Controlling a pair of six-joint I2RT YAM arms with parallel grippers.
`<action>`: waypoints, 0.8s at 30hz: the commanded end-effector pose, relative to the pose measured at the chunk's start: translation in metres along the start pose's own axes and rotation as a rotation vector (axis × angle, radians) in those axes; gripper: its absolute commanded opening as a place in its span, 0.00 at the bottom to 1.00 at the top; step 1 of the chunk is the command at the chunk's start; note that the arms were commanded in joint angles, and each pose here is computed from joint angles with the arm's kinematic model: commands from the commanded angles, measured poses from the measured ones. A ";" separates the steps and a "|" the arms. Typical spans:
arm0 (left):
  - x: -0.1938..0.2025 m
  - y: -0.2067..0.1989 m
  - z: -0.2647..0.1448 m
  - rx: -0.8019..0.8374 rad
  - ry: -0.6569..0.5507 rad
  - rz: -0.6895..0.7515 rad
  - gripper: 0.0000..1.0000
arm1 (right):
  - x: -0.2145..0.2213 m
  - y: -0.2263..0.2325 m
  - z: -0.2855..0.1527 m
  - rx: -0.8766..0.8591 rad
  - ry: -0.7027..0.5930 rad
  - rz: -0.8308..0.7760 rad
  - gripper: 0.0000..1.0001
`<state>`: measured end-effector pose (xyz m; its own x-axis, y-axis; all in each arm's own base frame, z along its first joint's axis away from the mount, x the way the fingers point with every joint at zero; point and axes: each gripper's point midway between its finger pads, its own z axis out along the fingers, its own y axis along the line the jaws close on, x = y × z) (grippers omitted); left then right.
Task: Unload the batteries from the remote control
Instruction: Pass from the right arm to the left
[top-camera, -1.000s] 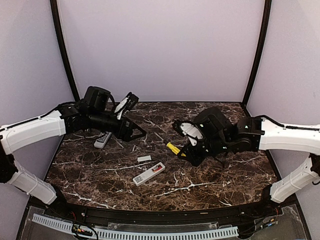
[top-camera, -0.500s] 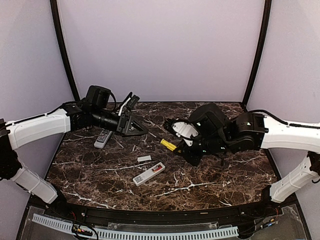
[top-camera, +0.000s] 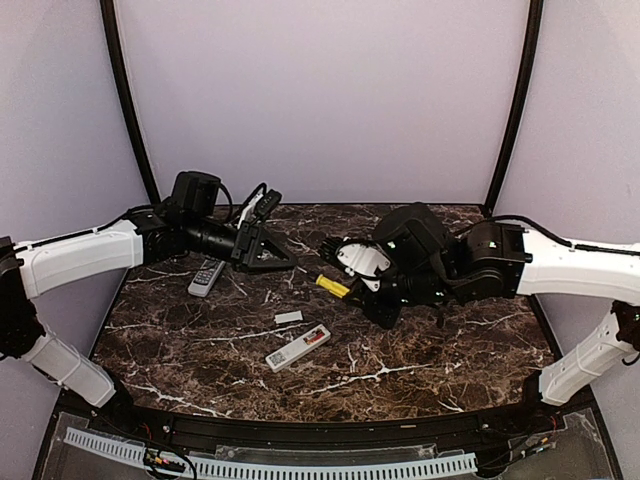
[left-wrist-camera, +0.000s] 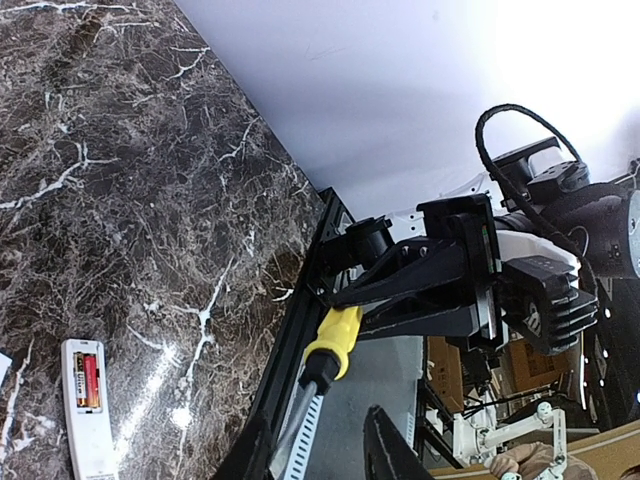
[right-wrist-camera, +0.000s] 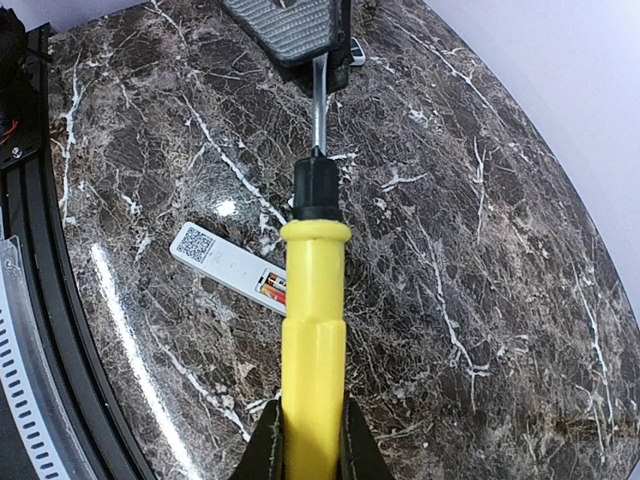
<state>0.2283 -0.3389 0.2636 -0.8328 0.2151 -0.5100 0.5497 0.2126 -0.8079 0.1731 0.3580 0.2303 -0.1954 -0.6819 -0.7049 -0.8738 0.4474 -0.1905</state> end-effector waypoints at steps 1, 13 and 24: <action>0.006 0.001 0.003 0.037 0.020 -0.026 0.29 | -0.021 0.003 -0.004 0.001 -0.062 -0.017 0.00; 0.004 -0.003 0.002 0.059 -0.005 -0.025 0.00 | -0.024 -0.009 -0.007 0.052 -0.102 0.037 0.15; -0.029 -0.020 -0.030 0.083 -0.353 0.055 0.00 | -0.051 -0.044 -0.025 -0.156 -0.402 0.620 0.88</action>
<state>0.2331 -0.3314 0.2496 -0.8710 0.0723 -0.4859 0.4898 0.2043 -0.8475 0.2065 0.3439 0.2541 -0.3801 -0.3825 -0.8422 -0.7700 0.6353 0.0590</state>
